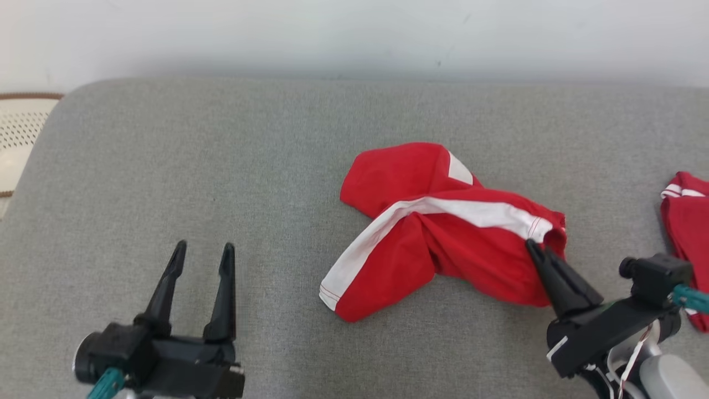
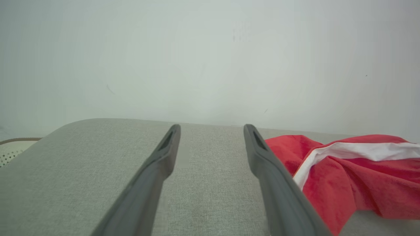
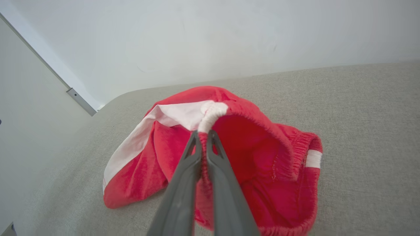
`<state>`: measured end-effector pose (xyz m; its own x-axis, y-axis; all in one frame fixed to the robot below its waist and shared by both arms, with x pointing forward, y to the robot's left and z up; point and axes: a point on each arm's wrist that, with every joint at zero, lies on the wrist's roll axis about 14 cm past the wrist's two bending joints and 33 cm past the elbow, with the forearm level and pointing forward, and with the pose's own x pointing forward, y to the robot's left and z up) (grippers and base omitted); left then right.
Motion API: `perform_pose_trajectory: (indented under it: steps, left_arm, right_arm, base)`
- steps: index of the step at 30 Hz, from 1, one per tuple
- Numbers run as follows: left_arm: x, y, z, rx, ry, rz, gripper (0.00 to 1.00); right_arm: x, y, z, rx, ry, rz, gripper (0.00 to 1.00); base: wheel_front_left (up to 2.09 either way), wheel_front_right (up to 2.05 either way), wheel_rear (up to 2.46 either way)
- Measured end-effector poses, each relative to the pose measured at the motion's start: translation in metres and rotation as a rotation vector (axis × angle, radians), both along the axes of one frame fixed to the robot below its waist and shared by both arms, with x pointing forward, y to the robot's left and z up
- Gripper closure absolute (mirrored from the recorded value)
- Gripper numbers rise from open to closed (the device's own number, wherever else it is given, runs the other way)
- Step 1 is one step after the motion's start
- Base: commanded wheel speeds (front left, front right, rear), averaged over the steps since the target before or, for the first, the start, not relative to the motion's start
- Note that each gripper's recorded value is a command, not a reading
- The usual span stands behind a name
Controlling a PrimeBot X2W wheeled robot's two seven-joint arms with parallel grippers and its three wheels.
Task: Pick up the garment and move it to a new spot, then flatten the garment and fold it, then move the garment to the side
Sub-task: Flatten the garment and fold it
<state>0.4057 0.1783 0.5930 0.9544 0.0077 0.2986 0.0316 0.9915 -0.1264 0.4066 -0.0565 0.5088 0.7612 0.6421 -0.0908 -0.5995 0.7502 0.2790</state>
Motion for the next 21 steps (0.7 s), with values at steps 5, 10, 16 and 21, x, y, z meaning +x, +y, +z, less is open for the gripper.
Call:
perform_pose_trajectory:
  steps: [5,10,16,21]
  left_arm:
    - [-0.016,0.003,-0.003,0.046,-0.002,0.004,0.0]
    - [-0.033,0.005,-0.011,0.079,0.016,0.008,0.0]
    - [-0.044,0.006,-0.013,0.08,0.018,0.01,0.0]
    - [-0.046,0.007,-0.013,0.085,0.018,0.012,0.0]
  right_arm:
    - [-0.012,0.002,-0.001,0.003,0.008,0.001,1.0]
    - [-0.024,0.002,0.0,0.002,0.009,-0.005,1.0]
    - [-0.033,0.001,0.004,0.003,0.001,-0.011,1.0]
    - [-0.036,0.002,0.004,0.003,0.001,-0.007,1.0]
  base:
    - [0.0,0.0,0.0]
    - [0.0,0.0,0.0]
    - [0.0,0.0,0.0]
    - [0.0,0.0,0.0]
